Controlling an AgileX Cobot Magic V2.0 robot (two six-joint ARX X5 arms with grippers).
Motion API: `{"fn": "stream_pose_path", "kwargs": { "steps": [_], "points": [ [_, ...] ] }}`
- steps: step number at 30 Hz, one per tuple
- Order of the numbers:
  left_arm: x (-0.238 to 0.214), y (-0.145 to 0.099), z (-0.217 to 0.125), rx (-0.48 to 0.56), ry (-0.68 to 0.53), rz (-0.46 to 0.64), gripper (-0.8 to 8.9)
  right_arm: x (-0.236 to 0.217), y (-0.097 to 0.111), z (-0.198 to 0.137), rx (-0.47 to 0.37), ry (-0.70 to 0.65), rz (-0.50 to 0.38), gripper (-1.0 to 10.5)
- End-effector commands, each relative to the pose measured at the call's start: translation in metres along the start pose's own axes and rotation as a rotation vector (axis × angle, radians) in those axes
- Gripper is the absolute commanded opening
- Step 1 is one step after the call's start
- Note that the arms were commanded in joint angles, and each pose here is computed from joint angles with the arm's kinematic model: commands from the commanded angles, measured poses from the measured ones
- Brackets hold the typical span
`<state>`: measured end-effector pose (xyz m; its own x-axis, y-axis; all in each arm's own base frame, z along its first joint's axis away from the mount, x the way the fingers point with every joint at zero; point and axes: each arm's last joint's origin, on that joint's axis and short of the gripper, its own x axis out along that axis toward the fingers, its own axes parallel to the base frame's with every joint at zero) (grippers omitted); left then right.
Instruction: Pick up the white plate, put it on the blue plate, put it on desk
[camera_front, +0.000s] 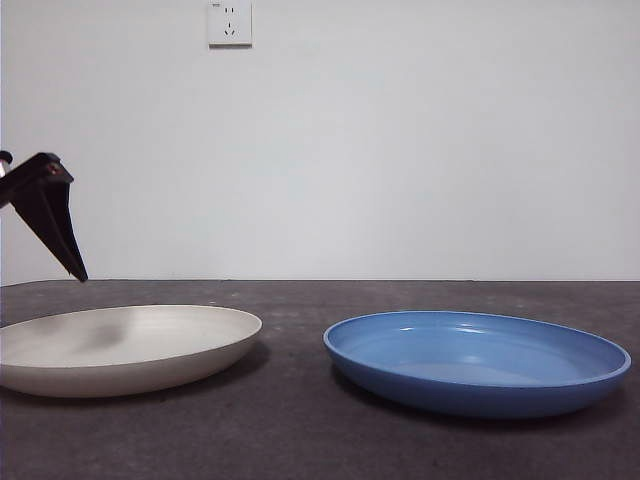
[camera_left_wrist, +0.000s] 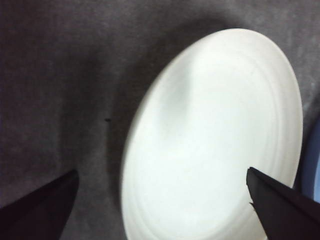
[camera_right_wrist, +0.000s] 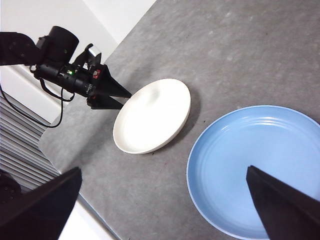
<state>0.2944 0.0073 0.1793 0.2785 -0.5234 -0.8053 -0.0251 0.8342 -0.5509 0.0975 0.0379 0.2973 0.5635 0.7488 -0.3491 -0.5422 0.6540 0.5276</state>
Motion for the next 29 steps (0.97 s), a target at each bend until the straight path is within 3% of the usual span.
{"fn": "stream_pose_path", "kwargs": {
  "steps": [1, 6, 17, 29],
  "points": [
    [0.006, 0.004, 0.006, 0.009, 0.006, 0.0, 5.82, -0.002, 0.003, 0.005, -0.007, -0.021, -0.006, 5.5],
    [0.008, 0.005, 0.006, 0.012, 0.011, 0.0, 5.63, -0.002, 0.003, 0.005, -0.008, -0.023, -0.01, 5.5],
    [0.015, 0.008, 0.006, -0.003, 0.035, 0.002, 2.78, -0.002, 0.003, 0.005, -0.011, -0.025, -0.017, 5.5],
    [0.02, 0.013, 0.008, 0.0, 0.029, 0.058, 0.41, -0.002, 0.003, 0.005, -0.009, -0.025, -0.018, 5.5]
  ]
}}
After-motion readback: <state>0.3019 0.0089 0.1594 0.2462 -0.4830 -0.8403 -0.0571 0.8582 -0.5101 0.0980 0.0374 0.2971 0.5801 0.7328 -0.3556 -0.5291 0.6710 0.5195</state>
